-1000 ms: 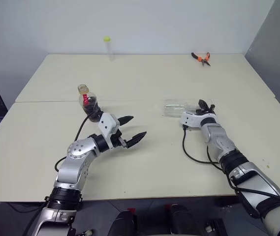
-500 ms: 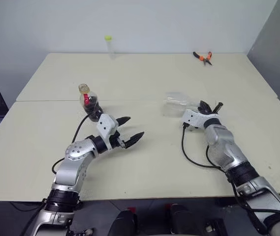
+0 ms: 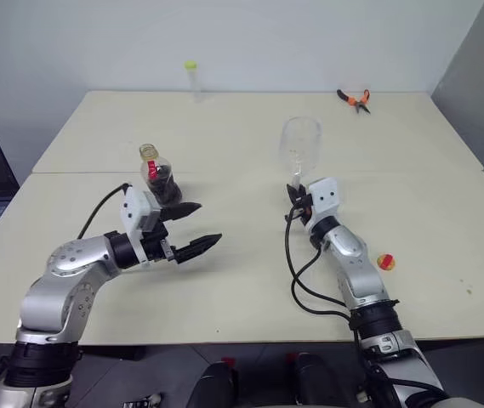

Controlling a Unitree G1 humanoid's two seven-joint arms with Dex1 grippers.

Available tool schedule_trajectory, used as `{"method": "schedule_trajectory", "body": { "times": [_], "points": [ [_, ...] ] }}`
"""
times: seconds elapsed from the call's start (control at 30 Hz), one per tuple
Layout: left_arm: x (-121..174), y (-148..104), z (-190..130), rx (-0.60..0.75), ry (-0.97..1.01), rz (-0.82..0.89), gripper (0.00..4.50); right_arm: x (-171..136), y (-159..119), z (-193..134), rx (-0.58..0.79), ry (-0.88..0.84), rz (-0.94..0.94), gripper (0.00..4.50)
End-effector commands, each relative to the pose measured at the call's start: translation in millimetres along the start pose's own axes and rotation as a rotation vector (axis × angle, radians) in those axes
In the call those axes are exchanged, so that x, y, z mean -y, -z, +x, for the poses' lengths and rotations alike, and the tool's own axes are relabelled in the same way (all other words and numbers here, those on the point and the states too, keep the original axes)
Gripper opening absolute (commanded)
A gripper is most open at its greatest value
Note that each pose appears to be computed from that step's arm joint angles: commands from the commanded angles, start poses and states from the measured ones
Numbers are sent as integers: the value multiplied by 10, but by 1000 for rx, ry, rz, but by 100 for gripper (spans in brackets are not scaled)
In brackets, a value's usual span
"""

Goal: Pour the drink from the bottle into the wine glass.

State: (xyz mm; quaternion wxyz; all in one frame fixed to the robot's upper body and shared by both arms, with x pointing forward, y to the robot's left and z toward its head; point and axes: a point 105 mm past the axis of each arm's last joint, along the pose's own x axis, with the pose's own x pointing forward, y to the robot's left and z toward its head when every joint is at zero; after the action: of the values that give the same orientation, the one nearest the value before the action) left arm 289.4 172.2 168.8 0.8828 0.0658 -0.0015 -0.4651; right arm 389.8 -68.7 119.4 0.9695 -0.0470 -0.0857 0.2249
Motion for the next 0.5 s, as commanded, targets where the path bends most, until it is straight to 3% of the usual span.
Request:
{"method": "schedule_trajectory", "body": {
  "times": [0.03, 0.2, 0.5],
  "points": [
    [-39, -203, -71, 40, -26, 43, 450, -8, -202, 89, 120, -27, 12, 15],
    [-57, -281, -173, 23, -58, 60, 450, -184, -96, 113, 125, -121, 36, 15],
    [15, -260, -200, -1, -74, 50, 450, -743, -145, 94, 150, -344, 72, 15]
  ]
}}
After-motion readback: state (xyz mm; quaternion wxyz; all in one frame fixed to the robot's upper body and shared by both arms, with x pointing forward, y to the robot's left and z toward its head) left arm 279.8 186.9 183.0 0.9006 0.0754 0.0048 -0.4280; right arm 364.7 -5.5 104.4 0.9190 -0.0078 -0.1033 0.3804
